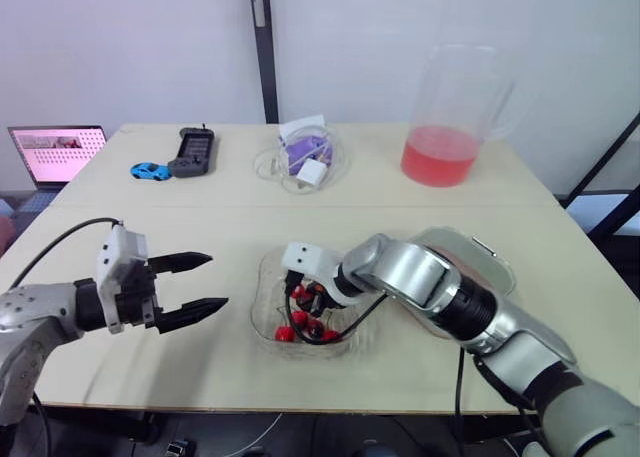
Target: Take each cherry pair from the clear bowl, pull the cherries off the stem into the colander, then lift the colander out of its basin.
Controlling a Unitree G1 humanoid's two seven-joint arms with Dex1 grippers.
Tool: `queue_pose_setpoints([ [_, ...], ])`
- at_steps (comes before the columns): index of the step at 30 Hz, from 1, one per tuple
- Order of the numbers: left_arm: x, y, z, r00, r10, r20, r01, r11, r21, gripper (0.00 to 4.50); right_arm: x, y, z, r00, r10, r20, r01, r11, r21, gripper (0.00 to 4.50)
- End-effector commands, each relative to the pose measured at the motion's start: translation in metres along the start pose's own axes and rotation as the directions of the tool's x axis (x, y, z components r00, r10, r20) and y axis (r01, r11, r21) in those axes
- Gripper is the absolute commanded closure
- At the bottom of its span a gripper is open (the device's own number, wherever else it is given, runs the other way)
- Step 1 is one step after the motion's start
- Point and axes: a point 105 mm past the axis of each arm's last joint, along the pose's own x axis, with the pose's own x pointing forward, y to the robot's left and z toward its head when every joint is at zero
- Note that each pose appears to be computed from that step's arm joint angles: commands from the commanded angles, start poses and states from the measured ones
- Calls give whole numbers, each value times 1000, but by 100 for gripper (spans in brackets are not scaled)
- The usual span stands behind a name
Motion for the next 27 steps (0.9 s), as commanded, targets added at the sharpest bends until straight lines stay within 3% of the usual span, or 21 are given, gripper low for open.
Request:
queue_pose_setpoints([
  [1, 3, 1, 7, 1000, -11, 15, 10, 999, 40, 0, -10, 5, 16, 999, 49, 20, -43, 969, -242, 340],
  [8, 8, 1, 8, 1000, -17, 25, 16, 999, 42, 0, -12, -16, 26, 998, 42, -44, -60, 813, -579, 340],
  [12, 10, -1, 8, 999, -16, 30, 15, 999, 36, 0, -10, -20, 38, 999, 48, -25, -53, 767, -639, 340],
  [15, 12, -3, 8, 999, -16, 37, 15, 999, 29, 0, -13, -18, 37, 996, 74, -50, -89, 743, -663, 253],
  [19, 13, -3, 9, 999, -17, 42, 16, 1000, 21, 0, -20, -20, 42, 997, 69, -26, -68, 723, -688, 57],
  [23, 16, -3, 11, 999, -26, 47, 25, 1000, 19, 0, -38, -23, 52, 997, 53, 47, -11, 764, -645, 57],
  [25, 19, -5, 14, 997, -50, 63, 48, 999, 18, 0, -45, -12, 66, 972, 105, 209, -2, 897, -441, 57],
  [27, 20, -8, 16, 994, -78, 77, 77, 997, 19, 0, -47, -3, 62, 953, 122, 277, -59, 972, -226, 57],
])
